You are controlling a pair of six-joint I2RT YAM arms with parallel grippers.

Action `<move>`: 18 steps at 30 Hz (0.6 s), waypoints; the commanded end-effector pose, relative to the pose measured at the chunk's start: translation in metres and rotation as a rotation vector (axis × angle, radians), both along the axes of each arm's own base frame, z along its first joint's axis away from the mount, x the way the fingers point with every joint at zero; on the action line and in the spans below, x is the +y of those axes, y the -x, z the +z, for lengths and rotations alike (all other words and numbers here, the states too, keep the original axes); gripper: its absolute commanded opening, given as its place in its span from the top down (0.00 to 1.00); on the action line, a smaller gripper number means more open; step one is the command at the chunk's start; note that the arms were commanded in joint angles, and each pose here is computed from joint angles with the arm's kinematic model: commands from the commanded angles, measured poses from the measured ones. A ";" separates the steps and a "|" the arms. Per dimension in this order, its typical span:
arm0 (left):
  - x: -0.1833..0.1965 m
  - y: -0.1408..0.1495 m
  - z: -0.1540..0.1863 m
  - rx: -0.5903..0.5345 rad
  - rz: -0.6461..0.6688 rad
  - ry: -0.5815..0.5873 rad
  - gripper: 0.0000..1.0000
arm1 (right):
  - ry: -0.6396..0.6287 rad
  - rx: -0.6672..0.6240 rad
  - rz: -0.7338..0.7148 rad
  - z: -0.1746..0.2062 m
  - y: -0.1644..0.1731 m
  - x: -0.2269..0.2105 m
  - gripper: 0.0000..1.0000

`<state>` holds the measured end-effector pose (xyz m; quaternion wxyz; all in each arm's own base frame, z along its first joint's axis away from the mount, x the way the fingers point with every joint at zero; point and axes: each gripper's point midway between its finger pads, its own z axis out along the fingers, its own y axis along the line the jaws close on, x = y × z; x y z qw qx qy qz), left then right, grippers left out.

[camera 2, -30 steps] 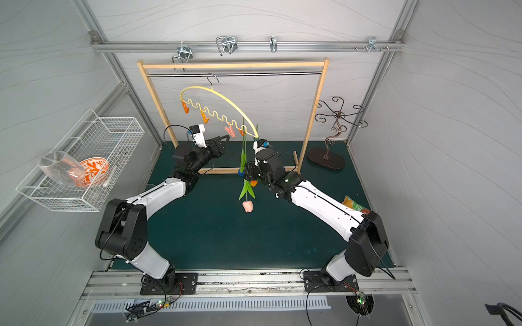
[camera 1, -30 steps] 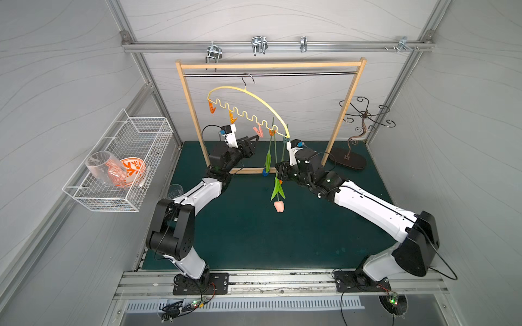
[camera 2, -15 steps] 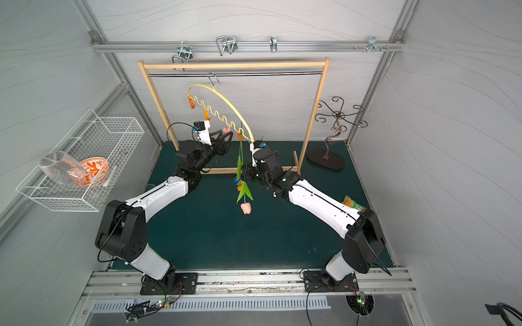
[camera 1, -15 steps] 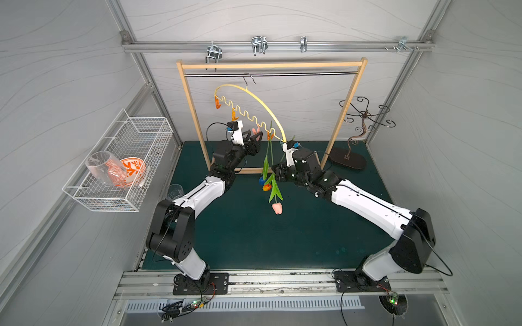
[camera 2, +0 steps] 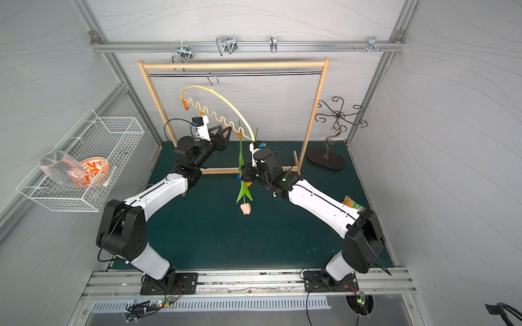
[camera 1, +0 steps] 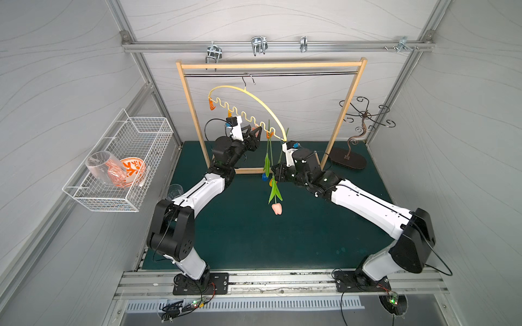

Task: Dry the flowers on a clothes hanger
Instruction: Open the clamp at the hanger.

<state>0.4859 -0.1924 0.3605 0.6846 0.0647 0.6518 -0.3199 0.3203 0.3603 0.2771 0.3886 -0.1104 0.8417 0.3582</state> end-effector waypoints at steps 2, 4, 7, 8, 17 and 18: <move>0.000 -0.005 0.019 -0.050 -0.007 0.018 0.39 | 0.001 -0.022 0.020 0.005 0.006 0.007 1.00; 0.001 -0.006 0.017 -0.043 -0.005 0.020 0.39 | 0.009 -0.025 0.022 -0.001 0.008 0.008 1.00; 0.002 -0.006 0.016 -0.038 -0.005 0.025 0.39 | 0.010 -0.028 0.029 -0.008 0.011 0.009 1.00; 0.002 -0.006 0.016 -0.039 -0.007 0.027 0.39 | 0.009 -0.025 0.030 -0.010 0.011 0.010 1.00; 0.001 -0.006 0.013 -0.027 -0.013 0.028 0.44 | 0.021 -0.014 0.020 -0.016 0.008 0.012 1.00; 0.001 -0.006 0.013 -0.028 -0.013 0.028 0.45 | 0.018 -0.011 0.018 -0.019 0.010 0.011 1.00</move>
